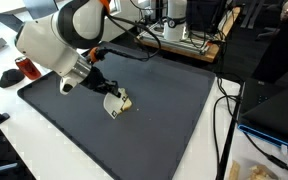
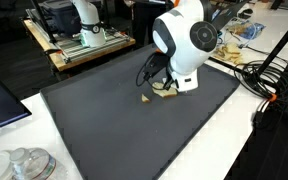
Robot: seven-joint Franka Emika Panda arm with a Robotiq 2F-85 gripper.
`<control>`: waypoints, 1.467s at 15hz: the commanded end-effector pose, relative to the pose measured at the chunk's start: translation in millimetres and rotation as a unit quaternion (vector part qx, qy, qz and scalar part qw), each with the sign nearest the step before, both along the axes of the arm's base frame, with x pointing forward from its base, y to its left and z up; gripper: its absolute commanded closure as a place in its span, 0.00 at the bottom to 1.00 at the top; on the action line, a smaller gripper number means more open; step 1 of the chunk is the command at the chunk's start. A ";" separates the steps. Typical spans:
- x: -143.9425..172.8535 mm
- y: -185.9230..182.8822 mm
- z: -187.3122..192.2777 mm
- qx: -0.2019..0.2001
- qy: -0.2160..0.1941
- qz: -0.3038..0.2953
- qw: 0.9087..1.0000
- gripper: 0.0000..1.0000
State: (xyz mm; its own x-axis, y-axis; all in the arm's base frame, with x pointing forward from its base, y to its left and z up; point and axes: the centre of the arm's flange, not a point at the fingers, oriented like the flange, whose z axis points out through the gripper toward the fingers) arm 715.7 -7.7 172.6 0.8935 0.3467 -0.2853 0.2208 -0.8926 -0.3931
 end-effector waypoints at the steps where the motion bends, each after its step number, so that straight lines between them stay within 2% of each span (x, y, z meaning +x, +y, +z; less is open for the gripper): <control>1: -41.7 15.6 27.8 -0.051 -0.030 -0.006 0.998 0.99; 8: -78.4 43.1 76.1 -0.109 -0.106 -0.030 0.988 0.99; 12: -97.8 65.3 98.1 -0.139 -0.132 -0.056 0.980 0.99; 17: -109.1 95.9 119.3 -0.178 -0.161 -0.110 0.965 0.99; 22: -108.2 127.3 131.0 -0.219 -0.182 -0.164 0.944 0.99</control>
